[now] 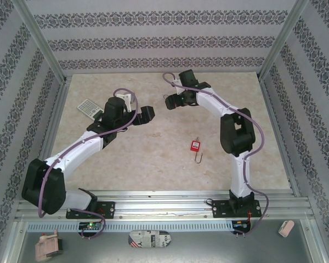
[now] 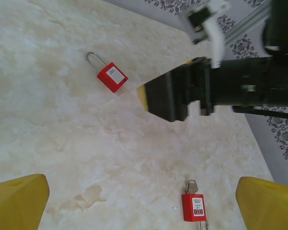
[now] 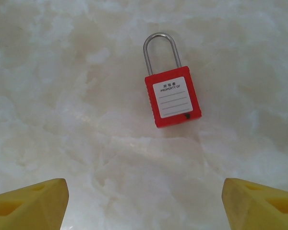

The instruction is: Unlock with the key

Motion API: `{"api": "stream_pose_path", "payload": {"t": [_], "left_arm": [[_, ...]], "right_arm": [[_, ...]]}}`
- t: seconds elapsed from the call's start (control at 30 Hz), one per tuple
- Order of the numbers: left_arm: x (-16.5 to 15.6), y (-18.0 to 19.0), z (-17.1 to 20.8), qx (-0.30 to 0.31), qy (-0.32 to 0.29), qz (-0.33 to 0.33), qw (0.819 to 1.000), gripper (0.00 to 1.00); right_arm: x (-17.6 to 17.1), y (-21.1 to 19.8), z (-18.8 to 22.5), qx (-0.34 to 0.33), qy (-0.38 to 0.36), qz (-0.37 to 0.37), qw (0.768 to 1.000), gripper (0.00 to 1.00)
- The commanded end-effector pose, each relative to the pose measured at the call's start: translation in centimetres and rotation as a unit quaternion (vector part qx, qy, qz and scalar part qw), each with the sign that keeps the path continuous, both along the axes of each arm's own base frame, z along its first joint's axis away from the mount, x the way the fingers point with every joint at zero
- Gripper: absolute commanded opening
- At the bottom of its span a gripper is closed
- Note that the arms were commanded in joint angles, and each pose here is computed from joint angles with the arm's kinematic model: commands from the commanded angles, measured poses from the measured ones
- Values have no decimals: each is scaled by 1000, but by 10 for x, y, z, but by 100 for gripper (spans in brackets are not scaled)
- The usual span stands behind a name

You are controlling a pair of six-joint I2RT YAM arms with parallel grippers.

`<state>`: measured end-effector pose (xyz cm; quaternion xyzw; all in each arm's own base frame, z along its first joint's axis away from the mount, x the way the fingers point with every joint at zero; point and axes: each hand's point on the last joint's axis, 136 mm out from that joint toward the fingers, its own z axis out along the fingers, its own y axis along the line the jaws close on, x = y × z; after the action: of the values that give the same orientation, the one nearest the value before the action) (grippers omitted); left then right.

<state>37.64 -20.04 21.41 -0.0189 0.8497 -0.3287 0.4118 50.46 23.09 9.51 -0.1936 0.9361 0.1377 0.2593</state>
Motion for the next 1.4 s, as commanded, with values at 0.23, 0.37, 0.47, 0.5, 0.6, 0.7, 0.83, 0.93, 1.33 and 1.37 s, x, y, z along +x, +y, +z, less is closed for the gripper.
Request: {"api": "stream_pose_path", "payload": {"t": [0.23, 0.37, 0.47, 0.5, 0.6, 0.7, 0.83, 0.93, 1.33, 1.37], "left_arm": [[-3, 11, 4, -15, -2, 5, 1000, 100], [-1, 12, 5, -14, -5, 6, 1000, 100], [0, 13, 3, -11, -3, 4, 1000, 100], [0, 14, 1, -10, -1, 6, 1000, 100], [1, 14, -1, -11, 0, 6, 1000, 100], [2, 13, -4, -9, 2, 4, 1000, 100], [2, 14, -6, -8, 5, 5, 1000, 100], [2, 15, -8, -8, 8, 5, 1000, 100], [3, 15, -8, -4, 8, 4, 1000, 100], [3, 15, -8, -4, 8, 4, 1000, 100]], "right_arm": [[38, -15, -28, -23, 21, -26, 999, 78], [52, -55, -27, -27, 21, -105, 994, 78], [56, -87, -25, -30, 25, -154, 987, 76], [56, -100, -24, -39, 27, -173, 984, 75], [52, -133, -24, -68, 34, -218, 973, 73], [46, -157, -22, -80, 37, -242, 966, 72], [40, -177, -21, -91, 36, -259, 961, 71], [37, -189, -26, -90, 47, -270, 957, 70], [42, -202, -44, -53, 83, -286, 953, 52], [43, -201, -45, -50, 85, -285, 953, 51]]}}
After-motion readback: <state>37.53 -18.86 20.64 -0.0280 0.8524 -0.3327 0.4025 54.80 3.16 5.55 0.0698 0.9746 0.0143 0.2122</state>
